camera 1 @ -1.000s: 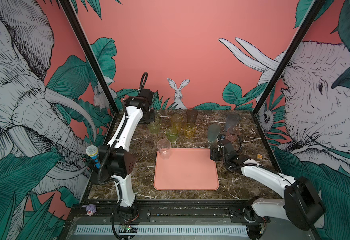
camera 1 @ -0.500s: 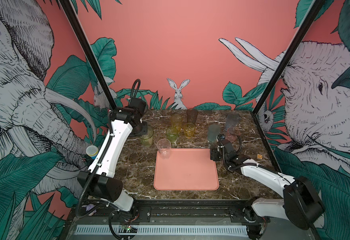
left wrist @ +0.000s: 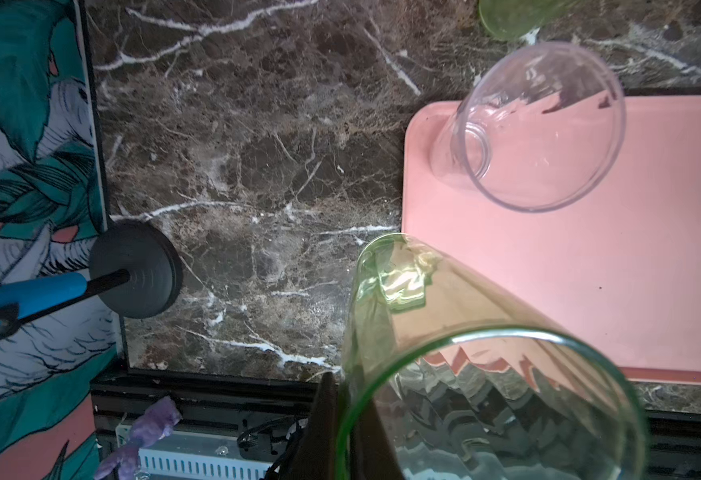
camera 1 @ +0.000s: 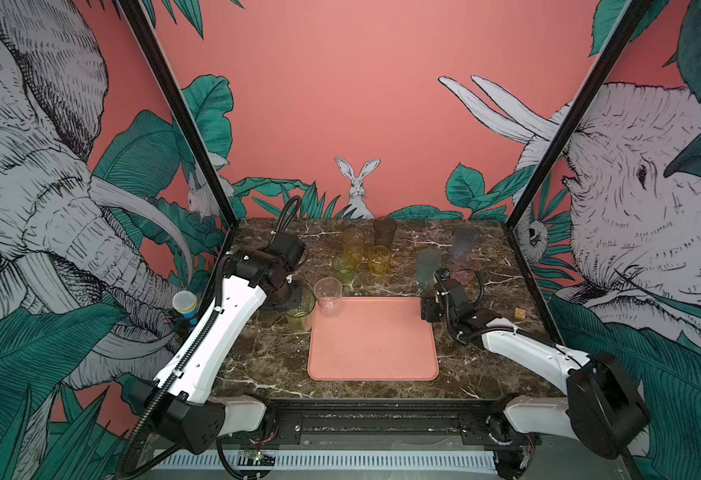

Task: Place the glasses into the tray
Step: 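Carry the green cup with the left gripper toward the tray beside the clear cup, then lower the green cup onto the tray and open the left gripper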

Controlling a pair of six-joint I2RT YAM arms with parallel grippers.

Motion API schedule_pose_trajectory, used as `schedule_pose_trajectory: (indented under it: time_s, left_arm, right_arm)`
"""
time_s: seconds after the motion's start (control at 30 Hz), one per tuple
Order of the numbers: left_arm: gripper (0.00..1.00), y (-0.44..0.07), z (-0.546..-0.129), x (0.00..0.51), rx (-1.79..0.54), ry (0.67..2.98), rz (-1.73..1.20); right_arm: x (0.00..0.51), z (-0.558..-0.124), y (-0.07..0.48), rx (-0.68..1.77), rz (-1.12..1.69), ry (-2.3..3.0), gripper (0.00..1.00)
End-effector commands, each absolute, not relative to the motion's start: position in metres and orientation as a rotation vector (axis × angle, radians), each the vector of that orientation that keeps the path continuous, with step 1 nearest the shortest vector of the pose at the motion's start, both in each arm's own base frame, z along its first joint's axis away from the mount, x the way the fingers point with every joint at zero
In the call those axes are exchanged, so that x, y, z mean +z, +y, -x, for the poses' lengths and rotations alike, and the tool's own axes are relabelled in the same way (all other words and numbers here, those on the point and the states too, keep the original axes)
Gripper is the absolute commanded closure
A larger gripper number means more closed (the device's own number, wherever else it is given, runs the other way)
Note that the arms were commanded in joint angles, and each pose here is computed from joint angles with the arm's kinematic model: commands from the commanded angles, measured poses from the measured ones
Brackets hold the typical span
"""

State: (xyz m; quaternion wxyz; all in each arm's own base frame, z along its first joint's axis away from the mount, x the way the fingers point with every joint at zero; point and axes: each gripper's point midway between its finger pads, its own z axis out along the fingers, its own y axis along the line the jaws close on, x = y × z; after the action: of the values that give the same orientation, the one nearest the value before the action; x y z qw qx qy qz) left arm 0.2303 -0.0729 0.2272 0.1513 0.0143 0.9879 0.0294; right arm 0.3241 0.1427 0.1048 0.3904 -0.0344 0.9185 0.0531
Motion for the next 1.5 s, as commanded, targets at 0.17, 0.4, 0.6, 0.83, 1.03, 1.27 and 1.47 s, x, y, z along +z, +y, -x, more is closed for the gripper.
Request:
schedule_pose_trajectory:
  time_s: [0.17,0.4,0.6,0.83,1.03,1.27,1.47]
  left_arm:
    - [1.0,-0.094,-0.211,0.193,-0.066,2.83,0.068]
    - [1.0,-0.105,-0.209,0.169,-0.084,2.83,0.094]
    - [1.0,-0.111,-0.214,0.163,-0.069,2.837,0.081]
    - [1.0,-0.12,-0.223,0.159,-0.076,2.841,0.07]
    - [1.0,-0.128,-0.233,0.157,-0.082,2.844,0.057]
    - [1.0,-0.134,-0.239,0.151,-0.074,2.859,0.043]
    - [1.0,-0.137,-0.243,0.148,-0.07,2.864,0.035]
  right_arm:
    - [0.114,-0.333,0.14,0.116,0.065,2.296,0.26]
    - [0.114,-0.333,0.141,0.118,0.066,2.298,0.26]
    - [0.114,-0.333,0.14,0.115,0.065,2.298,0.26]
    - [0.115,-0.333,0.14,0.114,0.066,2.296,0.26]
    - [0.115,-0.333,0.14,0.114,0.065,2.297,0.26]
    - [0.115,-0.333,0.139,0.112,0.064,2.297,0.26]
    - [0.115,-0.333,0.14,0.113,0.066,2.298,0.26]
